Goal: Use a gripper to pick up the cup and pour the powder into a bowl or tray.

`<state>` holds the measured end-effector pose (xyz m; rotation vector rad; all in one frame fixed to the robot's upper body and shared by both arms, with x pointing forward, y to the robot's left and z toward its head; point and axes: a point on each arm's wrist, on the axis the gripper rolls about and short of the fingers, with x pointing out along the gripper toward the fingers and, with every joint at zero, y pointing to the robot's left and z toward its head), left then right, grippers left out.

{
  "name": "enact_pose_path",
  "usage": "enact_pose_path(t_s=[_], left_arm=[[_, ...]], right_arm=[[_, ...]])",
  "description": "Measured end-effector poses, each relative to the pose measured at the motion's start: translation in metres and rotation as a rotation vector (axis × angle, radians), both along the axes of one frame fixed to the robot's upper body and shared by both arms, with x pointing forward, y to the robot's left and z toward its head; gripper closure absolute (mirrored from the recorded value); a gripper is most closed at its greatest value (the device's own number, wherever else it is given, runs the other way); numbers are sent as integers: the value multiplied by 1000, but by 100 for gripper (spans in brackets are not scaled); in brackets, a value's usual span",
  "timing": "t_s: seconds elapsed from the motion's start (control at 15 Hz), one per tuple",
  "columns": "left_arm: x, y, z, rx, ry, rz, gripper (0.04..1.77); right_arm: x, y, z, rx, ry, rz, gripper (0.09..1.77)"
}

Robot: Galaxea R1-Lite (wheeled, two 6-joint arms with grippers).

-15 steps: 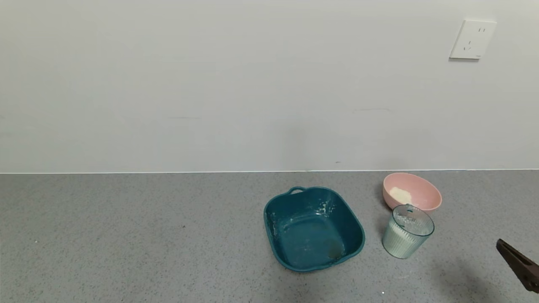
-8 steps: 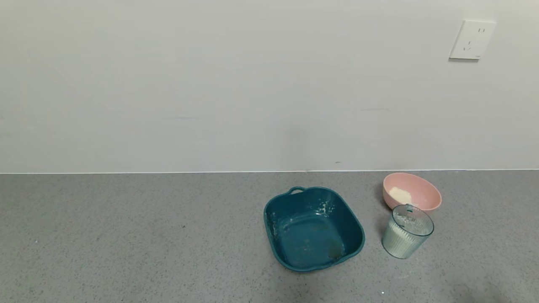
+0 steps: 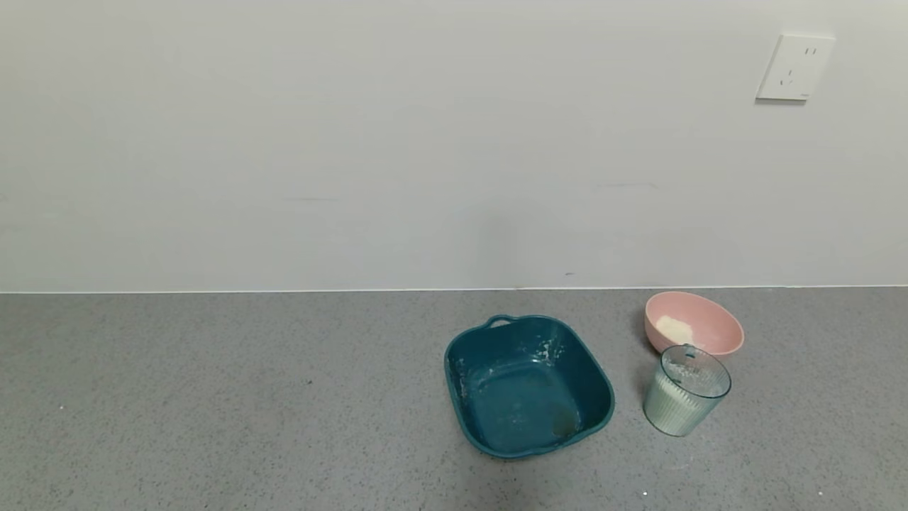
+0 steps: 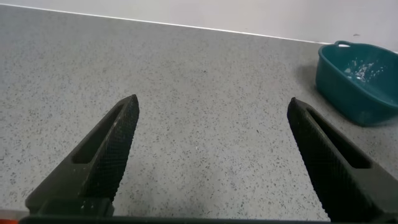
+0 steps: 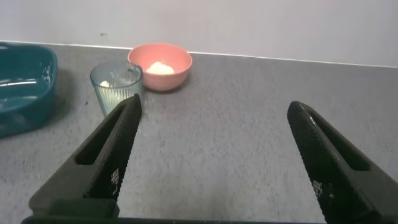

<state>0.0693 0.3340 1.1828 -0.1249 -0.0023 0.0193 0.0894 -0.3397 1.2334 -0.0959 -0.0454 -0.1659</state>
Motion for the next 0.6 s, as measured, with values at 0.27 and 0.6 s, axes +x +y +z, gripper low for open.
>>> enact_pose_path(t_s=[0.27, 0.6], left_arm=[[0, 0, 0, 0, 0, 0, 9], [0, 0, 0, 0, 0, 0, 9]], right_arm=[[-21, 1, -6, -44, -72, 30, 16], [-23, 1, -31, -54, -60, 72, 16]])
